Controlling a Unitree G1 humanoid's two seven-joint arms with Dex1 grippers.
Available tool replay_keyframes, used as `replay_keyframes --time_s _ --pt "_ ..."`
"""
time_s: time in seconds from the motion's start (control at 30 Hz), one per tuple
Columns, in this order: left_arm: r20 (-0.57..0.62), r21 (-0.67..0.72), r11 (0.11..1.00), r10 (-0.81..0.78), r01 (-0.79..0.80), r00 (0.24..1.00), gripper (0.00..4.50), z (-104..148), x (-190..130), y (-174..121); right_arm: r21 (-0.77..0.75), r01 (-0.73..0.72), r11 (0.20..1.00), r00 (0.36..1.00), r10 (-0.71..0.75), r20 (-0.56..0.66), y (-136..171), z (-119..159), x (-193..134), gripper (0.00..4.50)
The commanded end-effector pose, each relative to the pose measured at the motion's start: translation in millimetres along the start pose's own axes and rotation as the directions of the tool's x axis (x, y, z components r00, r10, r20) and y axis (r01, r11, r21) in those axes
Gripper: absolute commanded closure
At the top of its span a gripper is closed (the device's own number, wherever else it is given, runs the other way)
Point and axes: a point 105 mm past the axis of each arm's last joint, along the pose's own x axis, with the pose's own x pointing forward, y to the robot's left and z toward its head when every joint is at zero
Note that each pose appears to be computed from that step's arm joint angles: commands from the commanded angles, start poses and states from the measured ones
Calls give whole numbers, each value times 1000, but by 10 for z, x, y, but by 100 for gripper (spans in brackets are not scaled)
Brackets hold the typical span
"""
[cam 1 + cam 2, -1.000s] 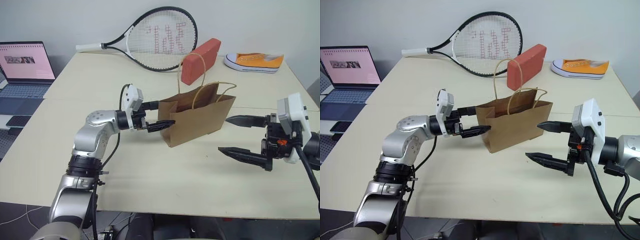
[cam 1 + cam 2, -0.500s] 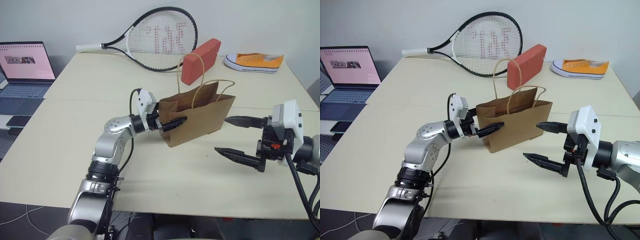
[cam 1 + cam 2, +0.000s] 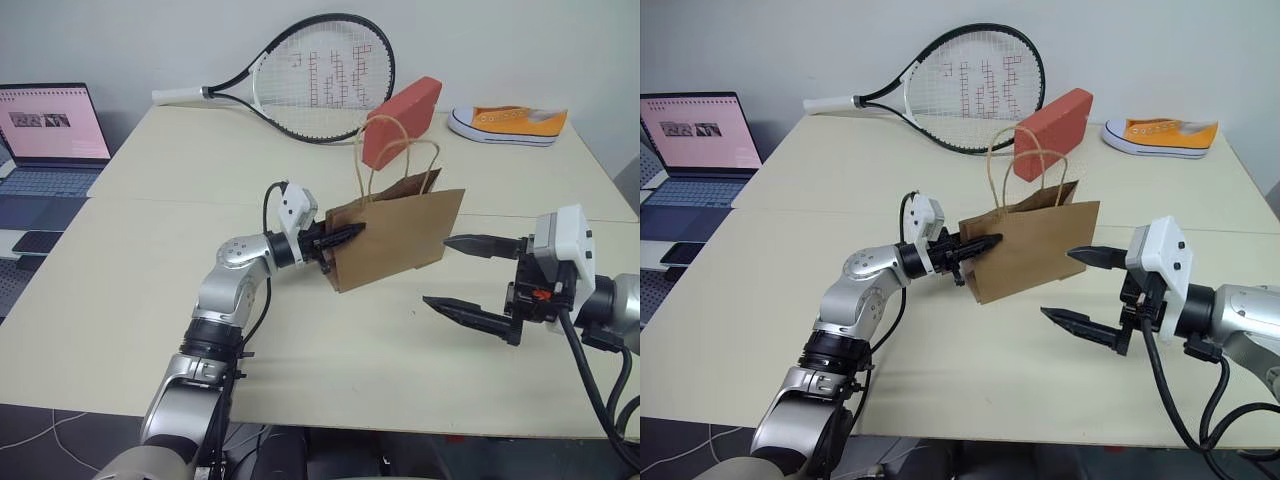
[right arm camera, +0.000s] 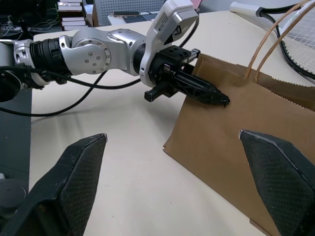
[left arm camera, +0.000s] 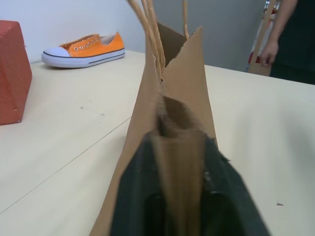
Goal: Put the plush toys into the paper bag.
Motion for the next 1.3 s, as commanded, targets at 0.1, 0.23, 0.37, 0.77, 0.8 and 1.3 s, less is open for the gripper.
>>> replay_keyframes --time_s 0.1,0.23,0.37,0.77,0.8,1.3 --pt "75 30 999 -25 23 997 448 213 -18 25 -62 25 998 999 -23 34 18 84 1 0" --pt "77 -9 997 -82 83 994 448 240 -76 24 -75 44 996 998 -41 41 30 86 -19 0" --pt "44 -40 974 -221 223 974 448 267 -119 -59 -36 24 999 999 -23 24 118 95 -134 0" --pt "-23 -126 881 -463 457 886 448 207 -44 -211 14 155 988 987 -154 -42 218 80 -498 0" --pt "-36 -126 879 -467 460 883 448 179 -37 -214 18 156 988 987 -155 -46 237 74 -502 0" --pt "-103 -117 893 -446 435 889 299 42 -72 -201 20 159 987 985 -158 -66 230 48 -500 0"
